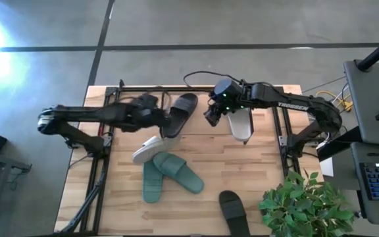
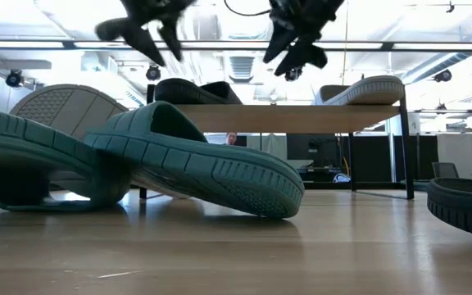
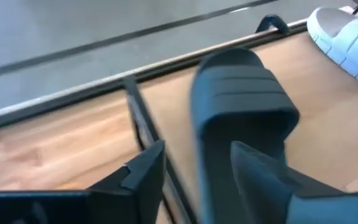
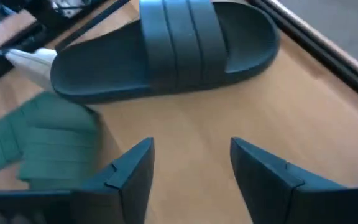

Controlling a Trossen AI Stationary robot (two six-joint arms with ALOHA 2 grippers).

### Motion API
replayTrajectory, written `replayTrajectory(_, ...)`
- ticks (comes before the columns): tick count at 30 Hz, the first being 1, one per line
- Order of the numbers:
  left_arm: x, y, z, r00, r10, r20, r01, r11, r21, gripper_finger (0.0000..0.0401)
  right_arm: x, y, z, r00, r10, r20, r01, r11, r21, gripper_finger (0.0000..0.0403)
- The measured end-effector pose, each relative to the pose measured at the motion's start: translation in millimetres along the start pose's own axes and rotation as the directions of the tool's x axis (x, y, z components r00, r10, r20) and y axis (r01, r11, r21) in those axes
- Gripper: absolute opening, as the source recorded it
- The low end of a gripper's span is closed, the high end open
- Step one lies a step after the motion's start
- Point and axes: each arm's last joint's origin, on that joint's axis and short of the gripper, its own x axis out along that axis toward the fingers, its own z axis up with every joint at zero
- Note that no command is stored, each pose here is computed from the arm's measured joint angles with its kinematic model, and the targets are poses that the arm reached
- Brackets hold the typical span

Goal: Pick and place slides into the shelf
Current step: Put the left black slide on the shelf

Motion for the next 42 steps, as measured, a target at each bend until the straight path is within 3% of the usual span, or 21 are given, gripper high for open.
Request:
replayTrajectory(10,-20,48,-15,0.999,-0.034,0.018,0.034,0.999,-0.009,0.0009,70,-10,3,0.995,-0.056,-0.08,0.05,0.996,-0.077,0.0017)
replayTrajectory(16,-20,57,-21,0.999,-0.042,0.019,0.042,0.999,-0.006,0.0019,95,-10,11,0.986,-0.151,-0.066,0.142,0.982,-0.121,0.0013)
replayTrajectory(26,-15,57,-27,1.0,-0.026,0.006,0.025,0.998,0.055,0.002,114,0,51,0.992,-0.119,0.046,0.125,0.981,-0.147,0.0013)
replayTrajectory(32,-14,58,-29,1.0,-0.023,-0.01,0.024,0.997,0.076,0.002,135,4,62,0.984,-0.15,-0.092,0.129,0.971,-0.203,0.0013)
replayTrajectory(36,-12,62,-35,0.999,-0.029,-0.034,0.031,0.996,0.085,0.002,129,5,64,0.957,-0.191,-0.217,0.137,0.961,-0.241,0.0013)
replayTrajectory(42,-8,72,-48,0.998,-0.023,-0.062,0.028,0.995,0.092,0.002,108,20,62,0.945,-0.09,-0.313,0.013,0.97,-0.241,0.0013)
